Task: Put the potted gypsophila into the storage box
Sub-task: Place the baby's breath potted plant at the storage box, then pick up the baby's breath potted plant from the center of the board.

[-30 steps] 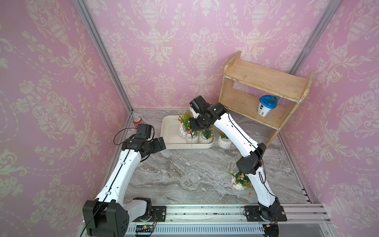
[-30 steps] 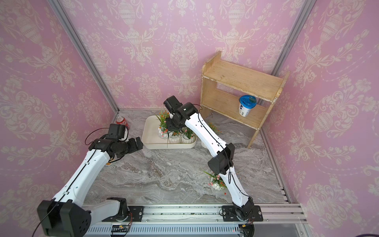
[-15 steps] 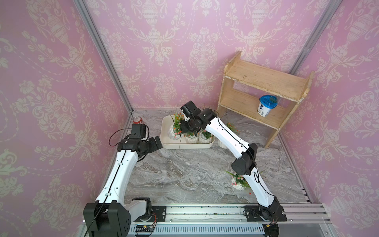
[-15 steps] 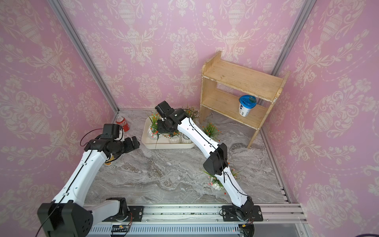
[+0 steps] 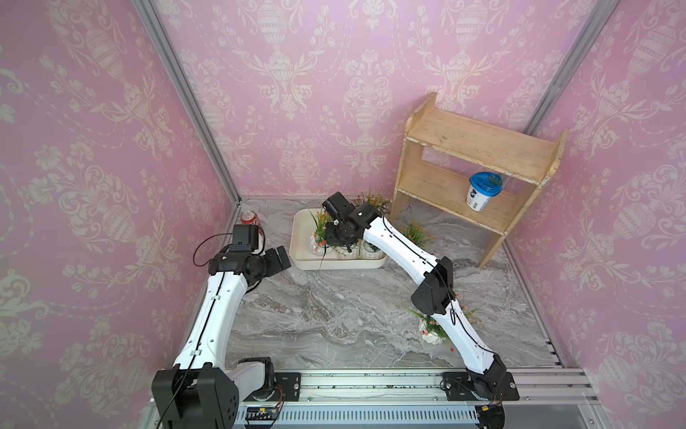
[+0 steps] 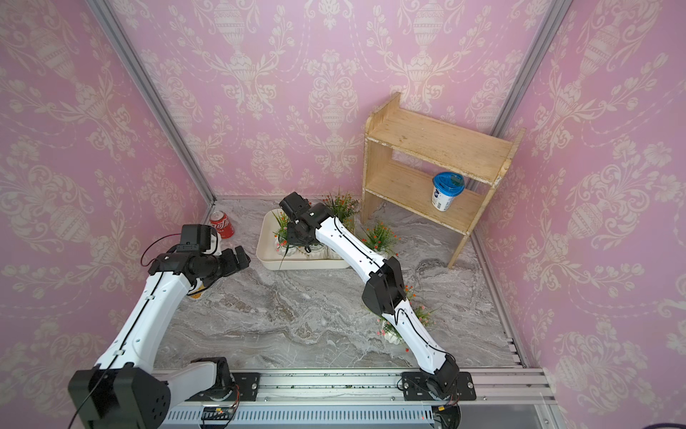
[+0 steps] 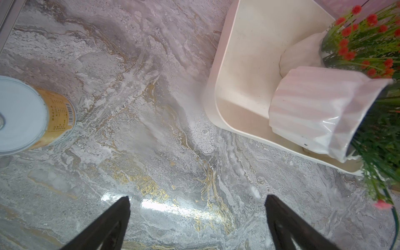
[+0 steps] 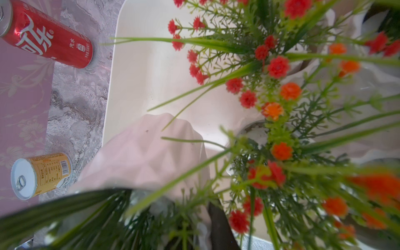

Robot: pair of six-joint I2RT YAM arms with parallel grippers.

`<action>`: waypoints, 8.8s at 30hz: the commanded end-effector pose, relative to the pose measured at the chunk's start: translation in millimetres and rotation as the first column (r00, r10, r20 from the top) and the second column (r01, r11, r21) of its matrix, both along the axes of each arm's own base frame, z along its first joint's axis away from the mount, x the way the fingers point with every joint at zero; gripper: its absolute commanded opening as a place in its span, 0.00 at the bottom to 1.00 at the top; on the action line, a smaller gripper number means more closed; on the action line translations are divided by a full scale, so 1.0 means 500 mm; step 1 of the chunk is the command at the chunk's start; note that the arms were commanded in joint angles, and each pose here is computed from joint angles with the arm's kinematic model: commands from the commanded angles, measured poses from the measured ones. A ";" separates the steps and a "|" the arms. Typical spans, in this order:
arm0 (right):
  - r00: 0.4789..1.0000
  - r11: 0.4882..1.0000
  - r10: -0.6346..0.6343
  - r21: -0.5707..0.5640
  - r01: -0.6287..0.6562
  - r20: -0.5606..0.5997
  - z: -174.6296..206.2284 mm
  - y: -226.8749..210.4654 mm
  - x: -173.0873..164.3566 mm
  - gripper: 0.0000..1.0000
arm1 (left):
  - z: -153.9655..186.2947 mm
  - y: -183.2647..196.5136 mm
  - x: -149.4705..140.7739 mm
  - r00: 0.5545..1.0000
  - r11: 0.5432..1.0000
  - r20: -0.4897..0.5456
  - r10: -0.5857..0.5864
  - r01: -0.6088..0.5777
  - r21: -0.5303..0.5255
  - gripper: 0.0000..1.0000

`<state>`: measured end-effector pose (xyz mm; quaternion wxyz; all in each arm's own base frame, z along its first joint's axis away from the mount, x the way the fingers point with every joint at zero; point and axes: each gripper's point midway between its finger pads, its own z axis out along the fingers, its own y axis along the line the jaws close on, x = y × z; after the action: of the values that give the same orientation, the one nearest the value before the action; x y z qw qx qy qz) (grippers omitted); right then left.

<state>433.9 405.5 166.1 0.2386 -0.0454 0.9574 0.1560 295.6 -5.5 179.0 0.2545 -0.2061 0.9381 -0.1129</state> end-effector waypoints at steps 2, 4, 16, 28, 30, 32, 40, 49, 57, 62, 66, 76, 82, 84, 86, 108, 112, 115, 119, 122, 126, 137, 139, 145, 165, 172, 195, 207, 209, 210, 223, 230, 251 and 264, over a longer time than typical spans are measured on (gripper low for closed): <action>0.999 1.000 -0.018 0.013 0.017 0.027 -0.012 0.021 0.011 0.05 | -0.013 -0.005 -0.007 0.999 0.999 -0.008 -0.031 0.031 -0.019 0.99; 1.000 1.000 -0.016 0.007 0.016 0.019 -0.021 0.022 0.011 0.05 | -0.016 -0.005 -0.007 0.999 0.999 -0.011 -0.032 0.032 -0.021 0.99; 1.000 1.000 -0.018 -0.022 0.018 -0.007 -0.070 0.027 0.011 0.05 | -0.034 -0.003 0.000 0.999 0.998 -0.017 -0.030 0.030 -0.047 0.99; 0.999 0.998 -0.007 -0.067 0.004 -0.039 -0.115 0.024 0.003 0.05 | -0.045 -0.002 0.002 0.999 0.998 -0.022 -0.028 0.027 -0.061 0.99; 0.999 0.997 -0.006 -0.071 0.003 -0.046 -0.123 0.024 0.002 0.05 | -0.048 -0.002 0.002 0.999 0.998 -0.024 -0.028 0.026 -0.062 0.99; 0.999 0.997 -0.006 -0.076 0.002 -0.051 -0.130 0.024 0.001 0.05 | -0.049 -0.002 0.002 0.999 0.998 -0.024 -0.028 0.026 -0.064 0.99; 0.998 0.996 -0.009 -0.090 0.003 -0.060 -0.146 0.022 0.001 0.07 | -0.059 -0.003 0.001 0.999 0.997 -0.032 -0.027 0.025 -0.071 0.99; 0.998 0.995 -0.013 -0.096 0.007 -0.065 -0.150 0.019 -0.001 0.19 | -0.059 -0.001 0.002 0.999 0.997 -0.032 -0.026 0.023 -0.074 0.99; 0.999 0.996 -0.008 -0.086 0.004 -0.046 -0.128 0.019 0.002 0.21 | -0.062 -0.001 0.003 0.999 0.997 -0.042 -0.025 0.021 -0.080 0.99; 0.999 0.996 -0.010 -0.093 0.007 -0.034 -0.112 0.012 0.001 0.22 | -0.059 -0.002 0.003 0.999 0.997 -0.043 -0.021 0.017 -0.082 0.99; 1.000 0.995 -0.018 -0.096 0.015 -0.021 -0.093 0.003 -0.001 0.22 | -0.055 -0.001 0.001 0.999 0.997 -0.041 -0.017 0.014 -0.081 0.99; 0.999 0.993 -0.038 -0.110 0.042 0.036 -0.031 -0.024 -0.002 0.24 | -0.042 -0.003 -0.007 0.999 0.996 -0.036 -0.002 -0.002 -0.093 0.99; 0.998 0.995 -0.031 -0.094 0.037 0.062 0.011 -0.030 -0.012 0.25 | -0.024 0.009 -0.021 0.999 0.998 -0.038 0.015 -0.017 -0.054 0.99; 0.997 0.996 -0.025 -0.084 0.032 0.080 0.033 -0.030 -0.017 0.25 | -0.013 0.015 -0.026 0.999 0.999 -0.034 0.021 -0.023 -0.038 0.99; 0.995 0.997 -0.019 -0.074 0.026 0.099 0.061 -0.032 -0.023 0.25 | -0.004 0.015 -0.032 0.999 0.999 -0.033 0.025 -0.026 -0.036 0.99; 0.974 0.985 -0.045 -0.155 0.081 0.222 0.221 -0.279 -0.141 0.48 | 0.178 -0.193 -0.071 0.989 0.994 0.114 -0.099 0.103 -0.033 0.99; 0.968 0.978 -0.129 -0.135 0.161 0.215 0.212 -0.378 -0.165 0.63 | 0.156 -0.273 -0.058 0.978 0.982 0.101 -0.184 0.186 -0.014 0.99; 0.957 0.965 -0.190 -0.135 0.223 0.221 0.217 -0.455 -0.182 0.77 | 0.139 -0.348 -0.051 0.957 0.962 0.108 -0.271 0.272 0.006 0.99; 0.939 0.944 -0.276 -0.126 0.304 0.204 0.211 -0.547 -0.213 0.95 | 0.085 -0.436 -0.060 0.912 0.914 0.064 -0.405 0.403 0.048 0.99; 0.927 0.927 -0.331 -0.120 0.354 0.176 0.193 -0.608 -0.246 0.99 | 0.036 -0.481 -0.073 0.864 0.861 0.017 -0.504 0.500 0.092 0.99; 0.901 0.899 -0.414 -0.097 0.427 0.128 0.156 -0.677 -0.292 1.00 | -0.006 -0.540 -0.093 0.775 0.767 -0.015 -0.632 0.629 0.127 0.99; 0.844 0.843 -0.536 -0.061 0.535 -0.009 0.027 -0.745 -0.366 1.00 | -0.077 -0.721 -0.149 0.621 0.620 0.015 -0.784 0.783 0.049 0.99; 0.837 0.836 -0.547 -0.057 0.545 -0.024 0.010 -0.749 -0.369 1.00 | -0.089 -0.747 -0.154 0.613 0.613 0.019 -0.790 0.789 0.032 0.99; 0.823 0.824 -0.566 -0.044 0.565 -0.050 -0.008 -0.763 -0.370 1.00 | -0.106 -0.805 -0.156 0.604 0.605 0.060 -0.795 0.797 -0.004 0.99; 0.793 0.798 -0.603 -0.040 0.602 -0.086 -0.045 -0.792 -0.385 1.00 | -0.130 -0.880 -0.196 0.559 0.557 0.057 -0.827 0.829 -0.043 0.99; 0.792 0.797 -0.604 -0.036 0.603 -0.094 -0.053 -0.792 -0.388 1.00 | -0.140 -0.892 -0.207 0.554 0.552 0.052 -0.831 0.832 -0.055 0.99; 0.784 0.791 -0.611 -0.037 0.611 -0.107 -0.064 -0.797 -0.395 0.99 | -0.200 -0.892 -0.200 0.574 0.575 -0.025 -0.818 0.818 -0.015 0.85; 0.794 0.800 -0.598 -0.040 0.598 -0.109 -0.072 -0.800 -0.393 1.00 | -0.212 -0.897 -0.194 0.564 0.564 -0.068 -0.823 0.826 0.015 0.66; 0.793 0.800 -0.600 -0.038 0.599 -0.109 -0.072 -0.800 -0.392 1.00 | -0.216 -0.898 -0.193 0.562 0.562 -0.075 -0.824 0.827 0.019 0.62; 0.793 0.800 -0.599 -0.039 0.599 -0.109 -0.072 -0.800 -0.392 1.00 | -0.216 -0.899 -0.192 0.562 0.562 -0.075 -0.824 0.827 0.019 0.59; 0.791 0.798 -0.602 -0.039 0.602 -0.108 -0.071 -0.805 -0.393 1.00 | -0.219 -0.896 -0.190 0.549 0.546 -0.095 -0.831 0.836 0.055 0.27; 0.791 0.798 -0.601 -0.037 0.602 -0.112 -0.072 -0.805 -0.391 1.00 | -0.221 -0.891 -0.191 0.541 0.536 -0.105 -0.835 0.841 0.071 0.19; 0.791 0.797 -0.602 -0.027 0.603 -0.105 -0.063 -0.804 -0.393 1.00 | -0.181 -0.867 -0.174 0.533 0.518 -0.103 -0.840 0.844 0.141 0.00; 0.790 0.797 -0.603 -0.030 0.604 -0.106 -0.066 -0.806 -0.397 1.00 | -0.137 -0.798 -0.127 0.603 0.590 -0.084 -0.793 0.796 0.139 0.00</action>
<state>239.1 2.5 131.9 0.2206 0.2743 0.9332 0.0720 219.6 -426.5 89.7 0.1653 0.2629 0.9383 -0.1519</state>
